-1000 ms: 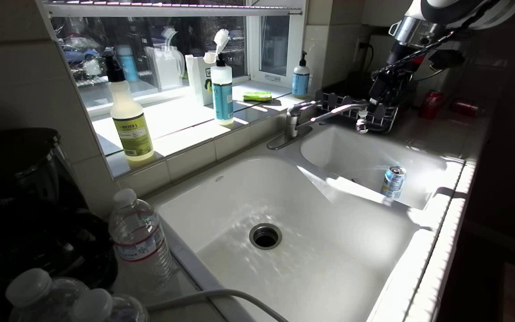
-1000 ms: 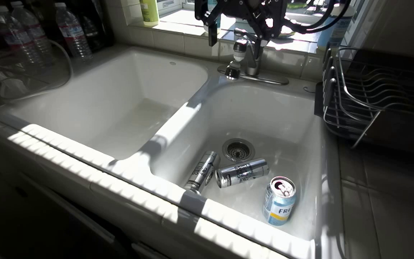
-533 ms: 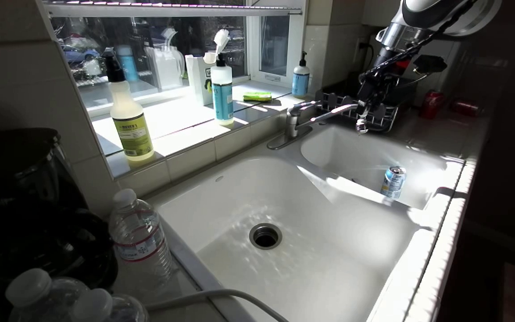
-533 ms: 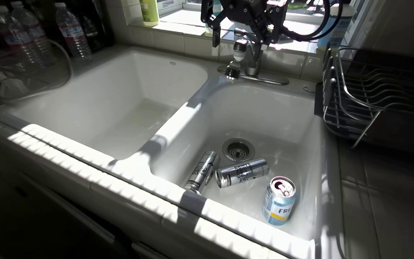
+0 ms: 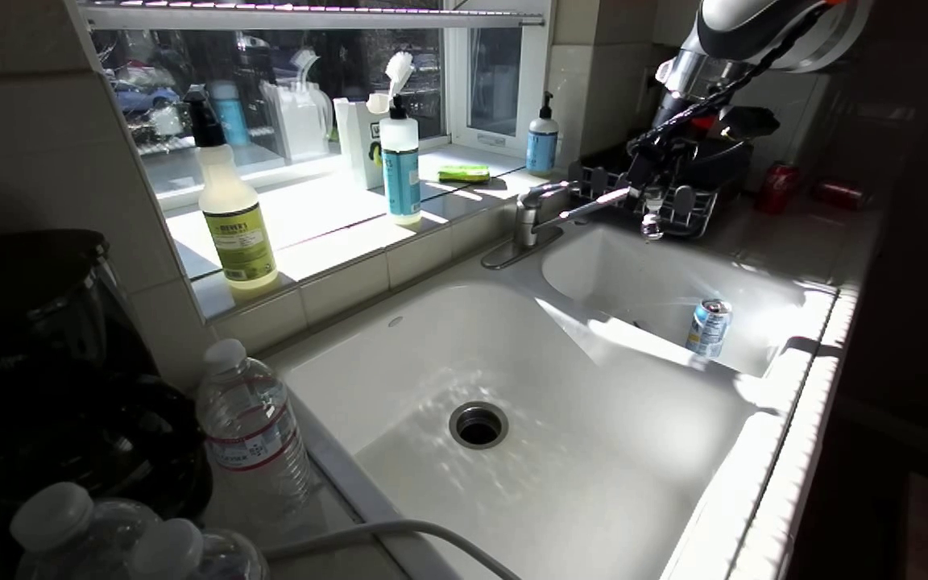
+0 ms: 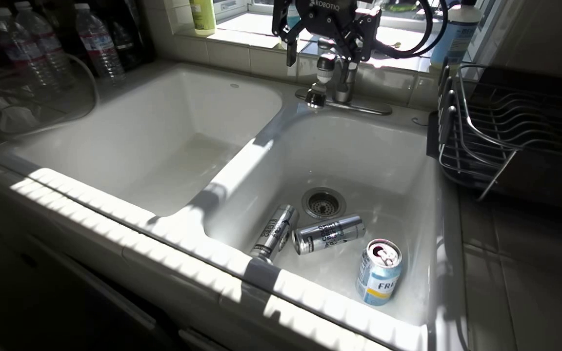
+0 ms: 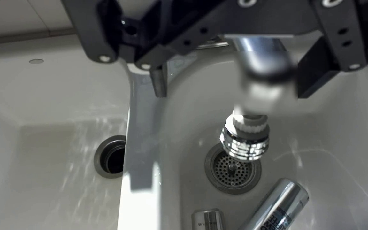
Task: Push the faucet to the left.
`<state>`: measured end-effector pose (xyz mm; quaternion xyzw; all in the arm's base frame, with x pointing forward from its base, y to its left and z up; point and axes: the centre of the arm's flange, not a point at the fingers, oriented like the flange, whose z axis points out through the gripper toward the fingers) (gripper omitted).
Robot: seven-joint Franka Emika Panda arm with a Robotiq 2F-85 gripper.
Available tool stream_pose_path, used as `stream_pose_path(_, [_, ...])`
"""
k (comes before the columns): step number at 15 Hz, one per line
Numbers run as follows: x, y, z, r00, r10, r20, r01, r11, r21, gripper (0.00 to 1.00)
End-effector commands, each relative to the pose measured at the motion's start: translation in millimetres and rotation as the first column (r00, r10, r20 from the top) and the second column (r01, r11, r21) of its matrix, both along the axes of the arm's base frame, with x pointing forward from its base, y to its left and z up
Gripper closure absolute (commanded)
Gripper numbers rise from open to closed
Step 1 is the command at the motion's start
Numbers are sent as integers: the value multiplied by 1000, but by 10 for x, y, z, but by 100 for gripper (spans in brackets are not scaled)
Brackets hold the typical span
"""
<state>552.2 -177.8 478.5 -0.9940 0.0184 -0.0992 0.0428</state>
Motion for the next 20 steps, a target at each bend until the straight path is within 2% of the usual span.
stream_pose_path(1, [106, 86, 13, 1000, 5, 10, -5, 1000, 15, 0])
stream_pose_path(7, [151, 208, 35, 1000, -27, 3, 27, 999, 26, 0])
stream_pose_path(12, [188, 314, 18, 996, -77, -33, 79, 996, 50, 0])
stream_pose_path(20, [311, 646, -15, 989, -131, -72, 135, 989, 55, 0])
